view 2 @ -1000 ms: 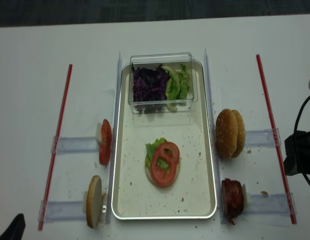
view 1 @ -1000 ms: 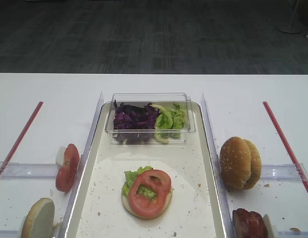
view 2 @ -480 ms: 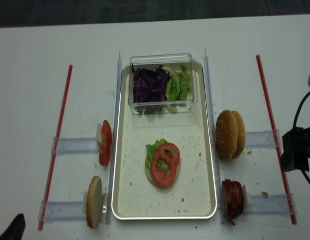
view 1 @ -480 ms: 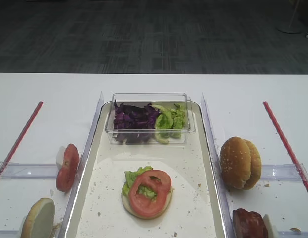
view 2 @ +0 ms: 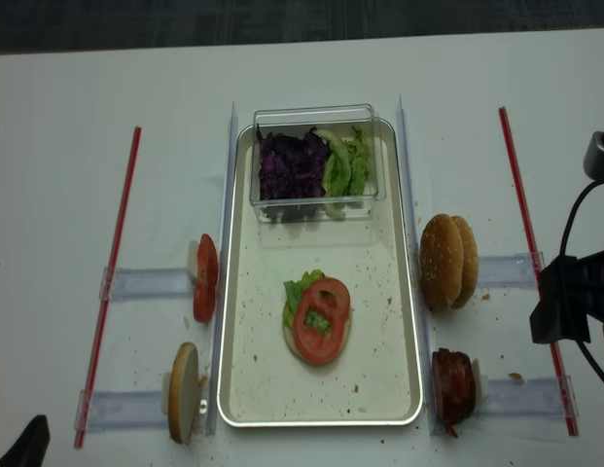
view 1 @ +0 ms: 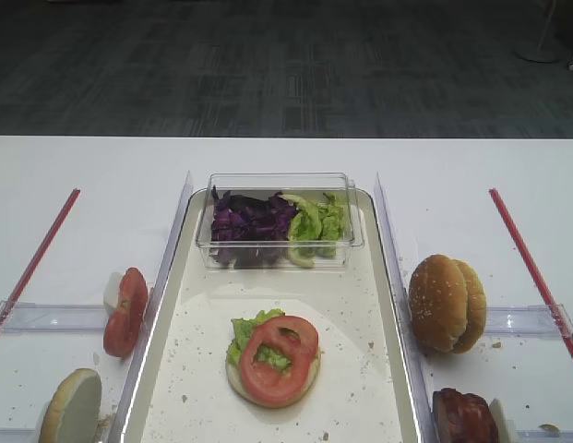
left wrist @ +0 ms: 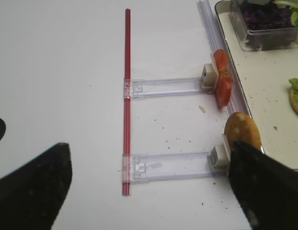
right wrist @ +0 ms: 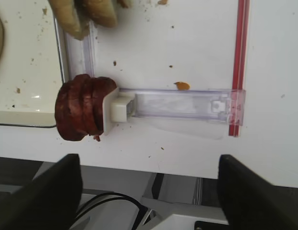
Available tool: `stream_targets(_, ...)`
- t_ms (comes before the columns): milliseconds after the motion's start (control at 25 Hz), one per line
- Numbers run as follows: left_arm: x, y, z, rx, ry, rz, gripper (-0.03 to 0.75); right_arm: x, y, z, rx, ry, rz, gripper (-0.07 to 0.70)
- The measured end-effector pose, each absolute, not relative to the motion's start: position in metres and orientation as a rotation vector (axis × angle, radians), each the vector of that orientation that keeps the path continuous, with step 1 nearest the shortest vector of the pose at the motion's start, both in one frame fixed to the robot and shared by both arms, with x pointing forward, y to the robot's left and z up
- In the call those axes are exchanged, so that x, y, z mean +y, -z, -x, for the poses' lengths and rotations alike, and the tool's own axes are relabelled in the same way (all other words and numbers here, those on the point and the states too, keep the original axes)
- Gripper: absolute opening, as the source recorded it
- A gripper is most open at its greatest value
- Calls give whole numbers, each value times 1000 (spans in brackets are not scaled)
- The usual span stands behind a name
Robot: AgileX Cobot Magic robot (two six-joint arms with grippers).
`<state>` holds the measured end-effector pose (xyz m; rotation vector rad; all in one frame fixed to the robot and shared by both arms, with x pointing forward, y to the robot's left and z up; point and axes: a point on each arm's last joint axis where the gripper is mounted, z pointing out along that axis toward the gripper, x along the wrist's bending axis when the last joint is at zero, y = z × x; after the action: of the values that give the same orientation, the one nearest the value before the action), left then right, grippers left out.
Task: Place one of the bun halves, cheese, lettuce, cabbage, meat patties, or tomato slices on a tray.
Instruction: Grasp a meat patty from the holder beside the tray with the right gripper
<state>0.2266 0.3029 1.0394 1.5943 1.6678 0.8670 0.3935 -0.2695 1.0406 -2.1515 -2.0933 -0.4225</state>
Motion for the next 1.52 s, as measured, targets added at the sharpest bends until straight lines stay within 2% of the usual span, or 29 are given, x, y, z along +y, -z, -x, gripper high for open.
stream_targets(600,303,-1039,-227,1668,-867,-1594,612,-218,-1040,-379,-2219,404,1947,594)
stream_targets(920,303,-1039,-227,1668,-867,-1594,611,-185,-1022,-375,-2275,239,1812,592)
stream_targets(1120,303,-1039,-227,1668,-867,-1594,611,-168,-1015,-371,-2288,227,1790,592)
stream_targets(1520,303,-1039,-227,1668,-867,-1594,611,-151,-990,-386,-2251,181,1827,588)
